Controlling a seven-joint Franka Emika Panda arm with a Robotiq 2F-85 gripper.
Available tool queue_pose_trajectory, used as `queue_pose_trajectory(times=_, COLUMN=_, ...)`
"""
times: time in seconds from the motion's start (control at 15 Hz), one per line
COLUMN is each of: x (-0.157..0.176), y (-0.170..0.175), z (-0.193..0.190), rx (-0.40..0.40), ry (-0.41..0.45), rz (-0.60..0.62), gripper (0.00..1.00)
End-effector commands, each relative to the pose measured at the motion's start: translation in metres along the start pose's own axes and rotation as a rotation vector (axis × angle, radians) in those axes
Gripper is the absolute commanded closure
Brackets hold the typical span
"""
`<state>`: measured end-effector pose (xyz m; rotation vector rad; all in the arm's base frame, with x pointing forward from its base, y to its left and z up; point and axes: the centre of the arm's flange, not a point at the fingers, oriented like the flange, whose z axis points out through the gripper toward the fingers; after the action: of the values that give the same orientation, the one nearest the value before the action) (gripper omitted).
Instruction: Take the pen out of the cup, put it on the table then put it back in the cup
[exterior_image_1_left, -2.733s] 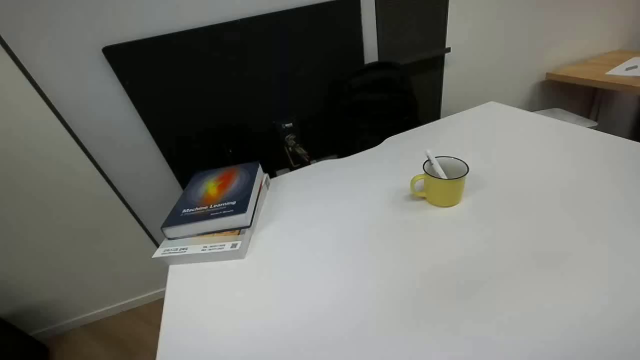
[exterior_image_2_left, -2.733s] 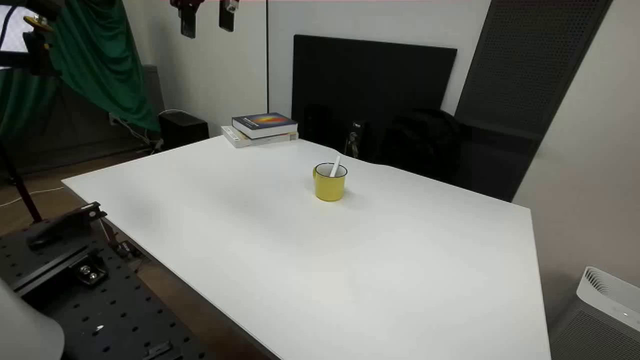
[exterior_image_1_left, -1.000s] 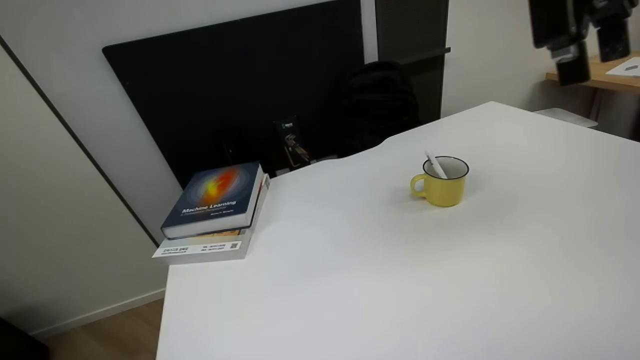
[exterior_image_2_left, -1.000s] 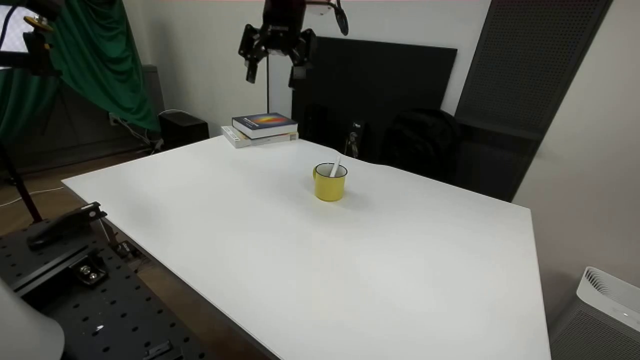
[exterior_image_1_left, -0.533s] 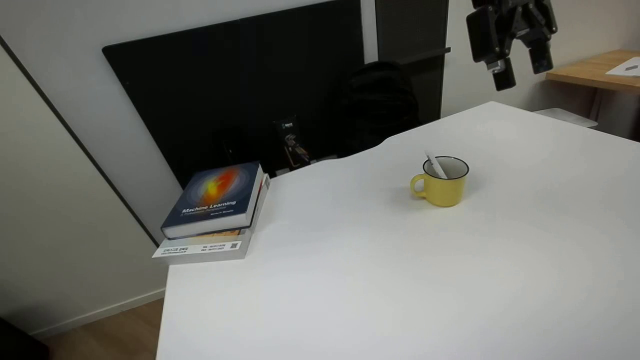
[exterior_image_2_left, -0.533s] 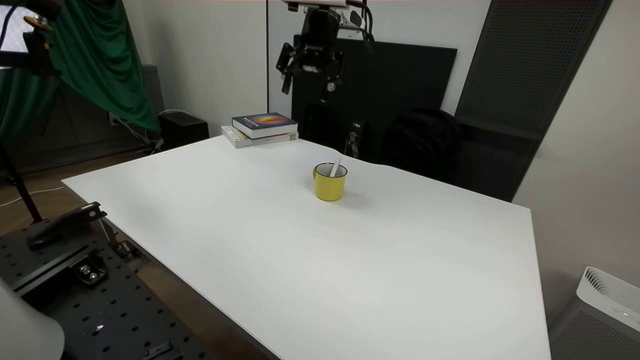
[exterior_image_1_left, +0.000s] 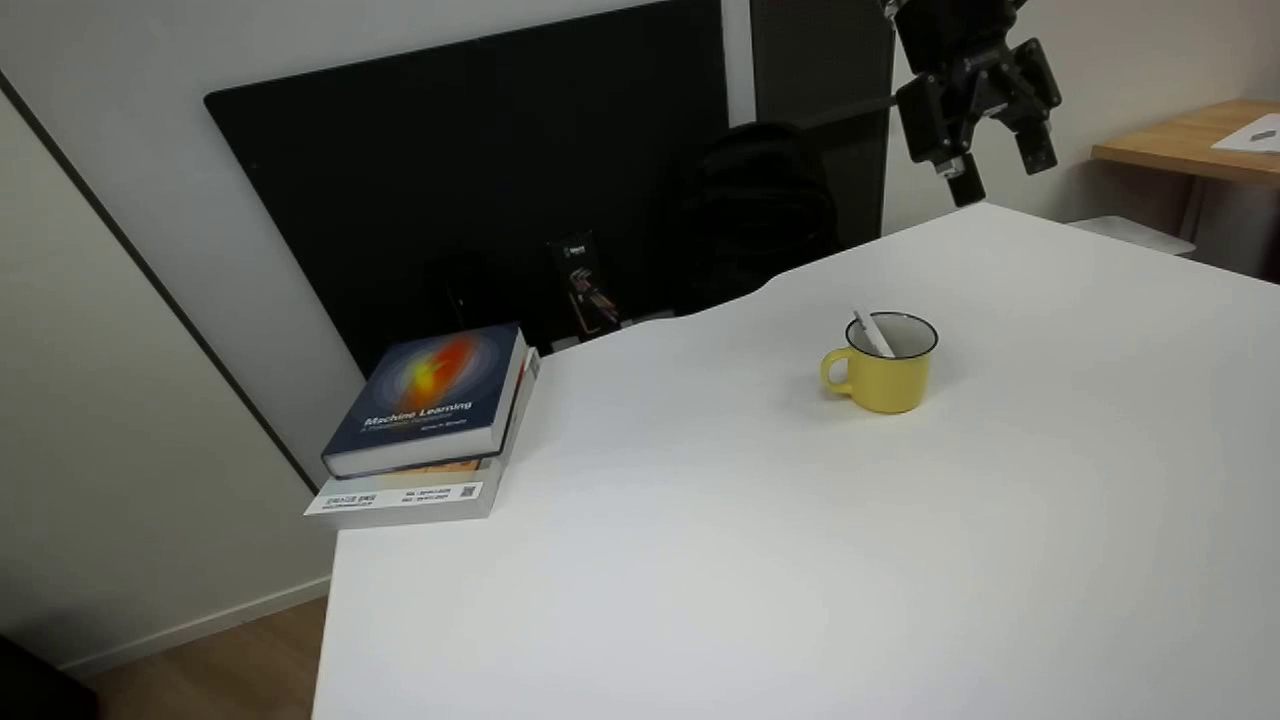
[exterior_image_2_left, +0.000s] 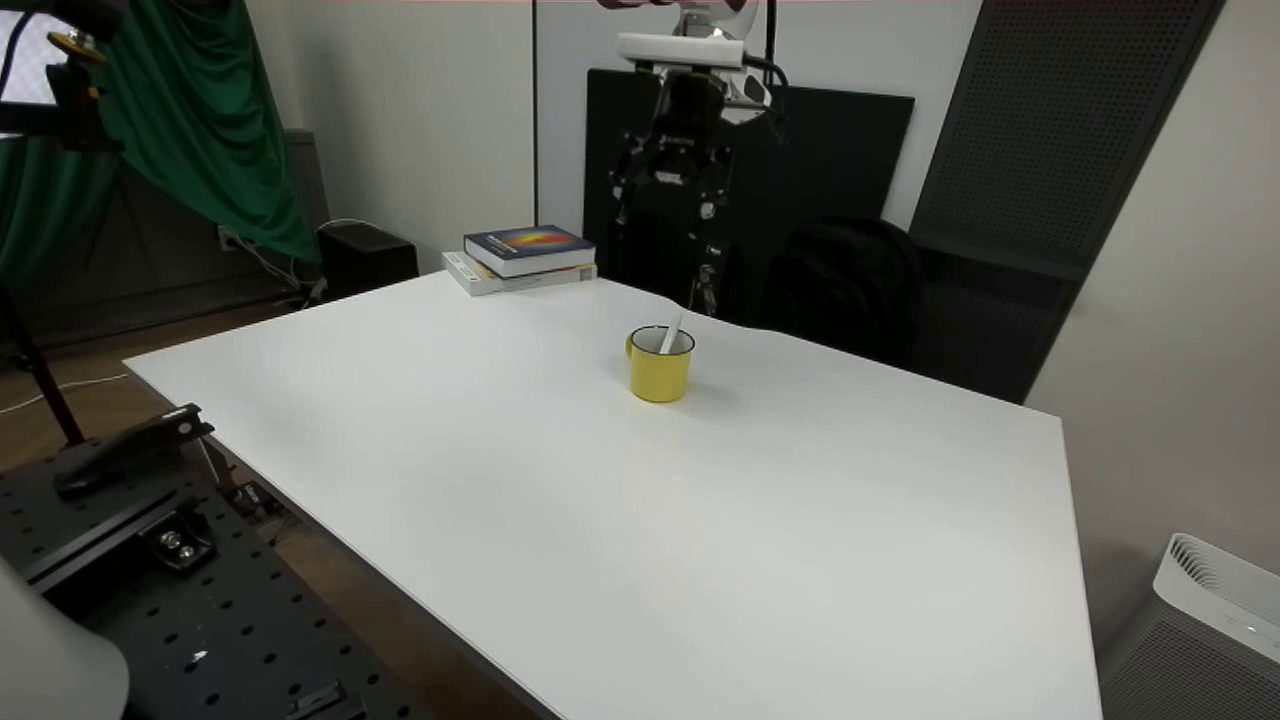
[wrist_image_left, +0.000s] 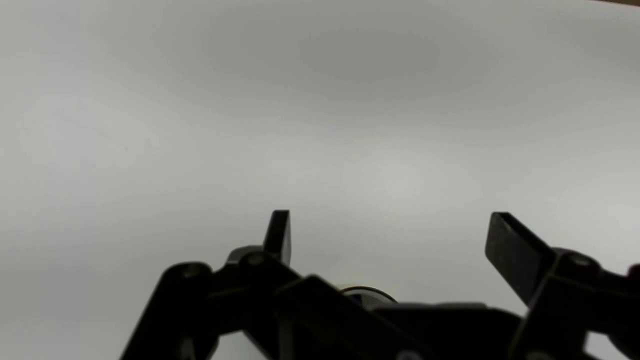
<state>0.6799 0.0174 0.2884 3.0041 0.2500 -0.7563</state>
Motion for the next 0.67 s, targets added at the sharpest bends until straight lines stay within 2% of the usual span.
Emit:
queue_pose_trajectory(times=0.0, x=0.060, y=0.023, z=-0.029, rx=0.009, ry=-0.039, rz=0.034, gripper=0.00)
queue_pose_trajectory(times=0.07, x=0.060, y=0.023, z=-0.028, rx=0.015, ry=-0.052, rz=0.047, gripper=0.00)
queue_pose_trajectory(times=0.13, x=0.015, y=0.014, z=0.004, rx=0.008, ry=-0.031, rz=0.019, gripper=0.00)
queue_pose_trajectory(times=0.6, x=0.024, y=0.016, z=0.001, rx=0.011, ry=-0.042, rz=0.023, gripper=0.00)
